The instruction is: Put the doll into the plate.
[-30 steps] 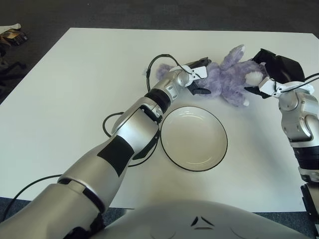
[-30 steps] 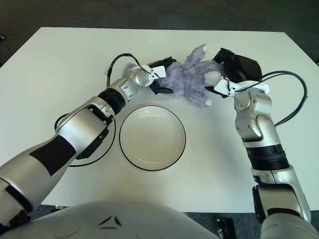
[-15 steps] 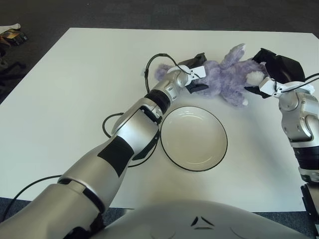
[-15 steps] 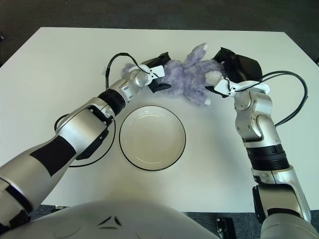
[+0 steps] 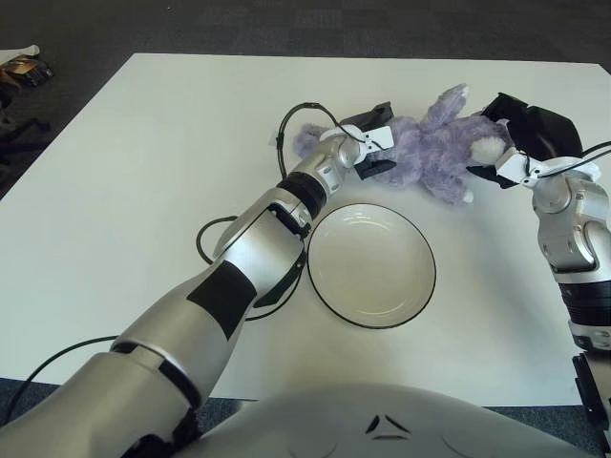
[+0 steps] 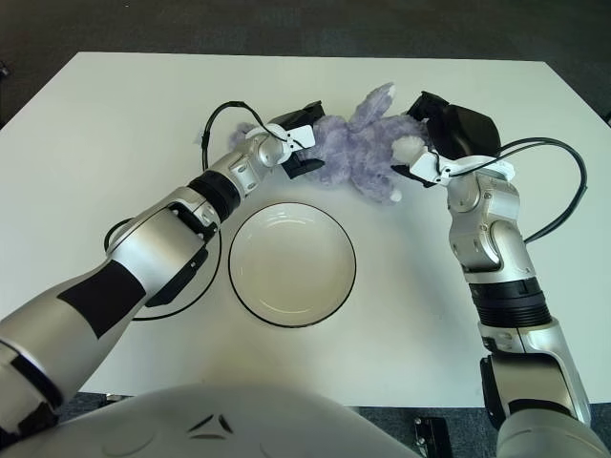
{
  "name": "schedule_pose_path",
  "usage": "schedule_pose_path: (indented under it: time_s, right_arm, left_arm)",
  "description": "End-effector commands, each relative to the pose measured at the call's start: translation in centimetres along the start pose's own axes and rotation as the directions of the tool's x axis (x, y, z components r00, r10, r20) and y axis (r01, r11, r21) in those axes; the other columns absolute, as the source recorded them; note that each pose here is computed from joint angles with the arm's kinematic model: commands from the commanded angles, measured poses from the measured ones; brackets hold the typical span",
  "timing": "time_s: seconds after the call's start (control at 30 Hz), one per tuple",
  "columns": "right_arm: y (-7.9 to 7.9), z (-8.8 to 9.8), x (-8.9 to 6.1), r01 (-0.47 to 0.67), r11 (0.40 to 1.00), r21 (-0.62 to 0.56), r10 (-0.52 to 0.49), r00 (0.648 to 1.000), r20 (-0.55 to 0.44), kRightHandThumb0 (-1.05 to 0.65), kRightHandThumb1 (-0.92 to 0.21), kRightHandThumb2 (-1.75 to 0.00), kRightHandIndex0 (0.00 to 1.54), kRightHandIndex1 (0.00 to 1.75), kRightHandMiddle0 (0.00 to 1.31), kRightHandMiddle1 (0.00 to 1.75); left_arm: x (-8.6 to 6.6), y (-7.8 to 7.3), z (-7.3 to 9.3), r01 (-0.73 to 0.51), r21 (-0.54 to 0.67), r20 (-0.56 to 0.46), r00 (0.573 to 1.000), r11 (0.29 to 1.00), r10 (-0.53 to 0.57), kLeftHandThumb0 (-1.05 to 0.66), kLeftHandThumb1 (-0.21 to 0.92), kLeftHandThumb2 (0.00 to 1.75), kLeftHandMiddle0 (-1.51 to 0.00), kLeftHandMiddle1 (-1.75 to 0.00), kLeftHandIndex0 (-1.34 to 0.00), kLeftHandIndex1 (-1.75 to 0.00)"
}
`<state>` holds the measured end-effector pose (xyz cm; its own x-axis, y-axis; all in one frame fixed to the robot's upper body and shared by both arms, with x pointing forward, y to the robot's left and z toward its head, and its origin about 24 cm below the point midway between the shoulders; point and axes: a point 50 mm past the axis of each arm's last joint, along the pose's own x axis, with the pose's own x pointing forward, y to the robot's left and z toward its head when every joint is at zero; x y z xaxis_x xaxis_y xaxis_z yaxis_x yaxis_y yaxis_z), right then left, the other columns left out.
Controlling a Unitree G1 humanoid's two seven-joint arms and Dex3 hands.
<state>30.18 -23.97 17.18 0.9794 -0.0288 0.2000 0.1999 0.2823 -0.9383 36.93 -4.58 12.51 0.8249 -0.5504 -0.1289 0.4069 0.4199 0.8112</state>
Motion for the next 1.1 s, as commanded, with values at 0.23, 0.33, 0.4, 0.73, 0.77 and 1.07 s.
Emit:
schedule_pose_path:
  time_s: [0.23, 0.33, 0.4, 0.73, 0.77, 1.07]
  right_arm:
    - [-0.6, -0.3, -0.2, 0.038, 0.999, 0.019, -0.038, 0.999, -0.004, -0.01, -0.28, -1.14, 0.57, 1.49, 0.88, 1.3]
    - [-0.6, -0.4, -0.2, 0.035, 0.999, 0.024, -0.035, 0.999, 0.0, -0.01, -0.28, -1.14, 0.58, 1.49, 0.88, 1.31]
    - [-0.6, -0.4, -0.2, 0.035, 0.999, 0.024, -0.035, 0.999, 0.0, -0.01, -0.28, -1.14, 0.58, 1.49, 0.88, 1.31]
    - [-0.5, -0.2, -0.3, 0.032, 0.999, 0.026, -0.032, 0.999, -0.002, -0.01, -0.29, -1.12, 0.58, 1.45, 0.86, 1.33]
    - [-0.5, -0.1, -0.3, 0.033, 0.999, 0.028, -0.033, 0.999, -0.002, -0.01, -0.3, -1.11, 0.59, 1.45, 0.86, 1.33]
    - [-0.5, 0.2, -0.3, 0.066, 0.995, 0.068, -0.068, 0.997, 0.034, 0.0, -0.24, -1.2, 0.68, 1.51, 0.79, 1.36]
  left_arm:
    - [-0.1, -3.9, 3.1, 0.058, -0.007, 0.093, 0.994, 0.998, -0.058, 0.53, 0.16, 1.5, -0.73, -1.75, -0.65, -1.75]
    - [-0.1, -4.0, 3.1, 0.059, -0.002, 0.099, 0.993, 0.998, -0.059, 0.53, 0.16, 1.5, -0.73, -1.75, -0.67, -1.75]
    - [-0.1, -4.0, 3.1, 0.059, -0.001, 0.099, 0.993, 0.998, -0.058, 0.53, 0.16, 1.5, -0.74, -1.75, -0.68, -1.75]
    - [-0.2, -3.9, 2.9, 0.052, 0.022, 0.132, 0.99, 0.998, -0.055, 0.53, 0.16, 1.5, -0.74, -1.75, -0.73, -1.75]
    - [-0.2, -3.8, 2.8, 0.051, 0.023, 0.134, 0.99, 0.998, -0.053, 0.53, 0.16, 1.5, -0.74, -1.75, -0.74, -1.75]
    - [-0.4, -2.4, 1.5, -0.002, -0.009, 0.16, 0.987, 1.0, 0.003, 0.54, 0.15, 1.51, -0.74, -1.75, -0.77, -1.75]
